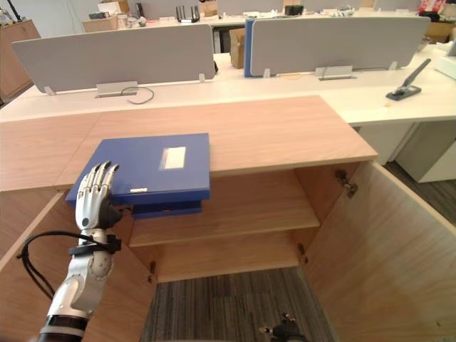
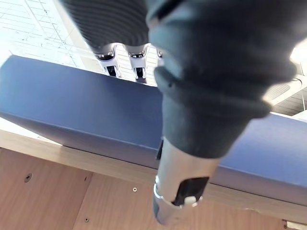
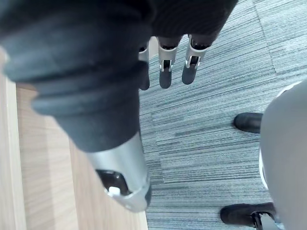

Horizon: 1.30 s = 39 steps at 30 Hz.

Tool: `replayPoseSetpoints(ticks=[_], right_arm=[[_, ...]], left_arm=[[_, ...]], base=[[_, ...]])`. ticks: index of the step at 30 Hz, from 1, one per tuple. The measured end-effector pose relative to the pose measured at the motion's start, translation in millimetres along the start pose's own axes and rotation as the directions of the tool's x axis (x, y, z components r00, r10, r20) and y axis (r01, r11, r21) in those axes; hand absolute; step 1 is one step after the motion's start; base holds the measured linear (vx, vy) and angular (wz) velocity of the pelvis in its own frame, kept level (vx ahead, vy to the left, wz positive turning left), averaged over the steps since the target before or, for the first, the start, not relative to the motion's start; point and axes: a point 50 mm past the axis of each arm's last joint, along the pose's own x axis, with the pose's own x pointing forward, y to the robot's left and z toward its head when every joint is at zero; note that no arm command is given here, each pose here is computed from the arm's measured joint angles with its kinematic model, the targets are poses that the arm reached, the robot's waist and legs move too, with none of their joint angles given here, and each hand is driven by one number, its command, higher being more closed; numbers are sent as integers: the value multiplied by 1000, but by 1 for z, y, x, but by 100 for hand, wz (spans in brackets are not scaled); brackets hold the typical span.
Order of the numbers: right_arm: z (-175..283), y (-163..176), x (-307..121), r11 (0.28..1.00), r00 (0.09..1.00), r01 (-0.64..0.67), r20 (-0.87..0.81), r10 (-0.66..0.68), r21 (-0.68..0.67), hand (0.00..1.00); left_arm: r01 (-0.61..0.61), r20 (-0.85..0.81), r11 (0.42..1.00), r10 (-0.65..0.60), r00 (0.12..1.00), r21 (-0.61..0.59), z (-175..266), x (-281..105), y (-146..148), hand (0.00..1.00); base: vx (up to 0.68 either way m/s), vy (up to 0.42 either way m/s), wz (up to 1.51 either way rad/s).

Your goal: Walk over to the cabinet, pick up the folder, carry it to the office cabinet, place the folder inside the office cabinet, then close the office cabinet door

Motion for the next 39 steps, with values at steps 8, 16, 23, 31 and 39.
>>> replayPoseSetpoints(ticks=[8,16,23,31,39], right_arm=[[-1,0,0,1000,1000,1,-2,-1,2,0],[-2,-1,0,1000,1000,4,-5,-4,9,0],[-2,-1,0,1000,1000,4,-6,-4,10,0],[-3,-6,0,998,1000,25,-17,-24,54,0],[-17,-11,-2,950,994,89,-90,-64,299,0]], left_arm=[[-30,-32,1000,30,999,7,-6,1,3,100],[-53,-10,999,53,999,-5,-2,7,6,100],[-49,-10,999,49,999,-4,-3,9,4,100],[-139,-15,978,139,990,-152,21,1,20,100],[-295,-211,413,238,948,-862,44,-8,67,100]], base=[[-9,14,-8],[0,0,0],[0,0,0],[0,0,0],[0,0,0]])
